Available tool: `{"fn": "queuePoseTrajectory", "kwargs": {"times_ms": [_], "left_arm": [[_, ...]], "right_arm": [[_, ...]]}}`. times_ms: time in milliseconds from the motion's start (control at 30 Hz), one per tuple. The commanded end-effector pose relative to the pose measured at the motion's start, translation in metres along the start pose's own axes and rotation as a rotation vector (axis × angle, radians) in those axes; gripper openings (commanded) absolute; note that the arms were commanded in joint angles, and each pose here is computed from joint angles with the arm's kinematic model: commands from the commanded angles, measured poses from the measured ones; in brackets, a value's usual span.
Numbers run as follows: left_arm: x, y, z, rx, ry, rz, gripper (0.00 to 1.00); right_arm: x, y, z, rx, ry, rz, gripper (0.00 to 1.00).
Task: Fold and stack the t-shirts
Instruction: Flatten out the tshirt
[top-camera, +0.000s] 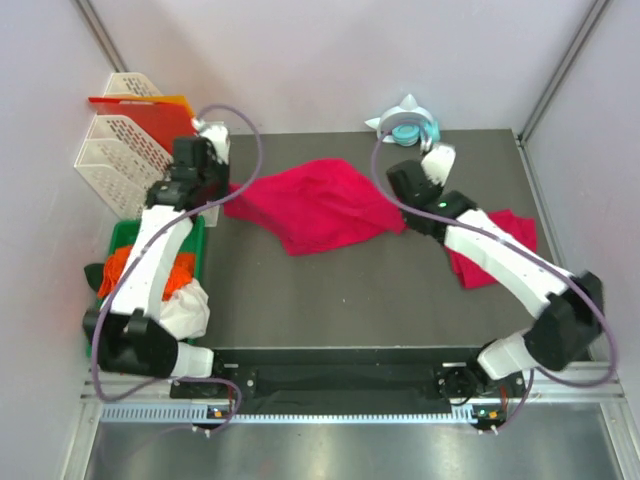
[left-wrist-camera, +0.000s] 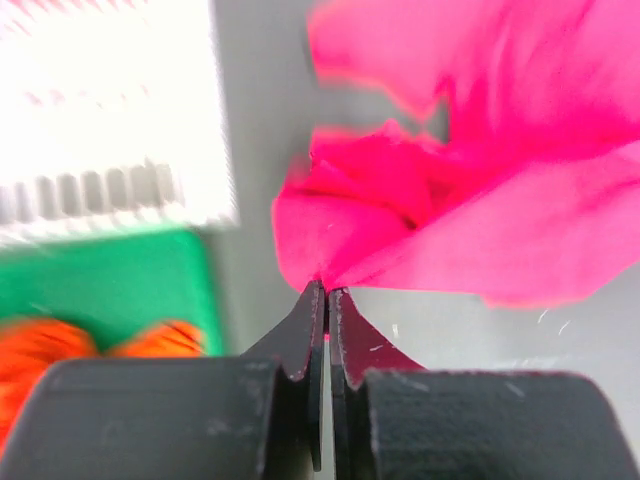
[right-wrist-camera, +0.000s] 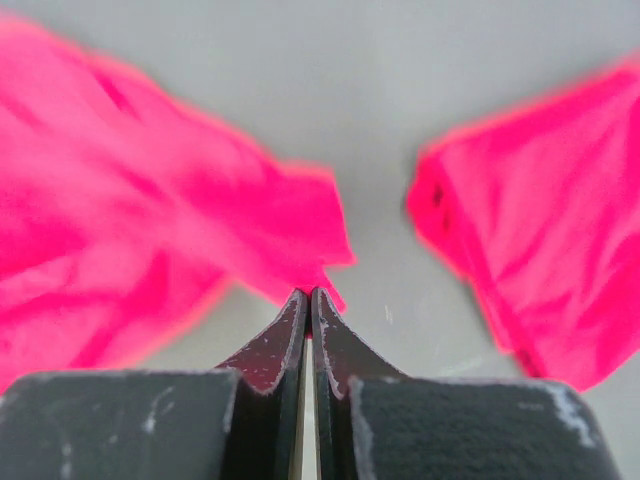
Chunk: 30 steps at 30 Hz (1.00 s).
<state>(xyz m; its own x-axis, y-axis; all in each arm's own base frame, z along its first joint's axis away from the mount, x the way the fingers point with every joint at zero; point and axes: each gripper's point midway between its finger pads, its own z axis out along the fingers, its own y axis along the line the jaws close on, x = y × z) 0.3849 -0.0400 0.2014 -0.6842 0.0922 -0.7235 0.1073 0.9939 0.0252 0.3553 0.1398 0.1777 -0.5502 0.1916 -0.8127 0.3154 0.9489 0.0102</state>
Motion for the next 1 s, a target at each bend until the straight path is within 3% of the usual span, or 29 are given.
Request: {"fn": "queuePoseTrajectory", "kwargs": {"times_ms": [0, 233, 467, 600, 733, 767, 800, 867, 967], "left_arm": [[-0.074, 0.021, -0.099, -0.054, -0.266, 0.055, 0.00], [-0.106, 0.027, -0.195, -0.083, -0.482, 0.047, 0.00], [-0.094, 0.005, -0.263, 0.025, -0.607, 0.070, 0.00], [-0.091, -0.003, -0.318, 0.049, -0.757, 0.114, 0.00], [-0.089, -0.011, -0.350, 0.081, -0.825, 0.150, 0.00], [-0.092, -0.012, -0.359, 0.084, -0.843, 0.152, 0.00], [-0.092, -0.015, -0.364, 0.099, -0.850, 0.156, 0.00], [-0.095, -0.015, -0.372, 0.102, -0.860, 0.155, 0.00], [-0.097, -0.017, -0.377, 0.112, -0.876, 0.155, 0.00]], "right_arm": [[-0.108, -0.038, -0.078, 0.006, -0.254, 0.059, 0.00], [-0.169, -0.089, -0.161, -0.042, -0.415, 0.143, 0.00], [-0.176, -0.110, -0.220, -0.083, -0.505, 0.099, 0.00], [-0.182, -0.131, -0.249, -0.065, -0.570, 0.128, 0.00], [-0.192, -0.136, -0.278, -0.086, -0.615, 0.127, 0.00], [-0.192, -0.146, -0.281, -0.006, -0.622, 0.046, 0.00], [-0.198, -0.142, -0.290, -0.027, -0.614, 0.128, 0.00], [-0.199, -0.132, -0.298, -0.081, -0.583, 0.146, 0.00], [-0.202, -0.131, -0.302, -0.101, -0.581, 0.098, 0.00]]}}
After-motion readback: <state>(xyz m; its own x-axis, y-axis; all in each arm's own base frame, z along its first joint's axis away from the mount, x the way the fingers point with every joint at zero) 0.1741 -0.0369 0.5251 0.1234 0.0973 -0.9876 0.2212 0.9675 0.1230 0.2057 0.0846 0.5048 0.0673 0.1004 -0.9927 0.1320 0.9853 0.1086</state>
